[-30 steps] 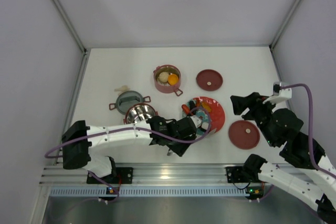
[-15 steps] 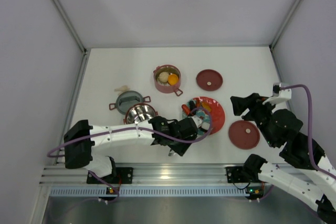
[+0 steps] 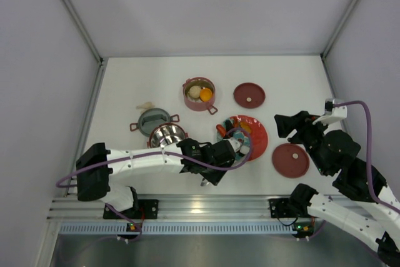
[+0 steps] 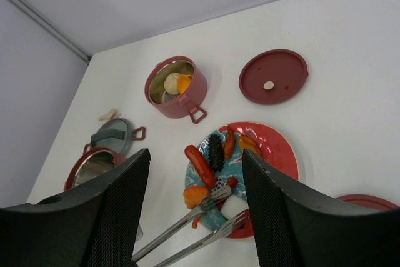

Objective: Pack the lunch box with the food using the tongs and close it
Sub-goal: Pick up the fake food from the plate.

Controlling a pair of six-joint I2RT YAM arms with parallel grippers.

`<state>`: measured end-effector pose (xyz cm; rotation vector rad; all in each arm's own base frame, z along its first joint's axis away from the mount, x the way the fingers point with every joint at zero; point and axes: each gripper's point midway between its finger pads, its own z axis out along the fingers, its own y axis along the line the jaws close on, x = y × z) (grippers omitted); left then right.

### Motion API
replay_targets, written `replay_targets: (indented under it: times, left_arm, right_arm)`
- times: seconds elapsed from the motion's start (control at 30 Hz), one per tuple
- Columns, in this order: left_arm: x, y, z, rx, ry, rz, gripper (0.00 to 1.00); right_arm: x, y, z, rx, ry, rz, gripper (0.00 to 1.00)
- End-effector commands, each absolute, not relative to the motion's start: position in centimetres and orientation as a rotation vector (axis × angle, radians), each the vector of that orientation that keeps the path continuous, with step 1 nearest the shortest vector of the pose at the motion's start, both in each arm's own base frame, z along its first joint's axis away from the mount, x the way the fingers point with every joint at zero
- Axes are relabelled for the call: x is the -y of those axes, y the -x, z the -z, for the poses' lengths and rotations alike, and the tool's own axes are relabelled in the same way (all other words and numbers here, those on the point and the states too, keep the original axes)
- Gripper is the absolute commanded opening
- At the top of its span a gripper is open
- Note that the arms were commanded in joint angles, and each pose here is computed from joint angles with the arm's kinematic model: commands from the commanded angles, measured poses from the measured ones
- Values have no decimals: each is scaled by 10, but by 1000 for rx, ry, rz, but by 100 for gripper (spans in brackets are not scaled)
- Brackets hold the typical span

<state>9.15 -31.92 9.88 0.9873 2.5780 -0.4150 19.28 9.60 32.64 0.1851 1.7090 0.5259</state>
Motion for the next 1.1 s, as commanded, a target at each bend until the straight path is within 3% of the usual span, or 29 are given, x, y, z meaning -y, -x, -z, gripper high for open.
replay_targets:
  times: [0.0, 0.47, 1.07]
  left_arm:
    - [320, -89, -109, -2553, -984, 448, 44]
    - [311, -91, -120, -2535, -998, 402, 35]
    - [319, -102, -158, -2439, -963, 450, 31]
  right_arm:
    - [-96, -190, -330, -1696, -189, -547, 60]
    - [-96, -190, -332, -1693, -190, -547, 61]
    - [-102, -194, -338, -1698, -174, -545, 61]
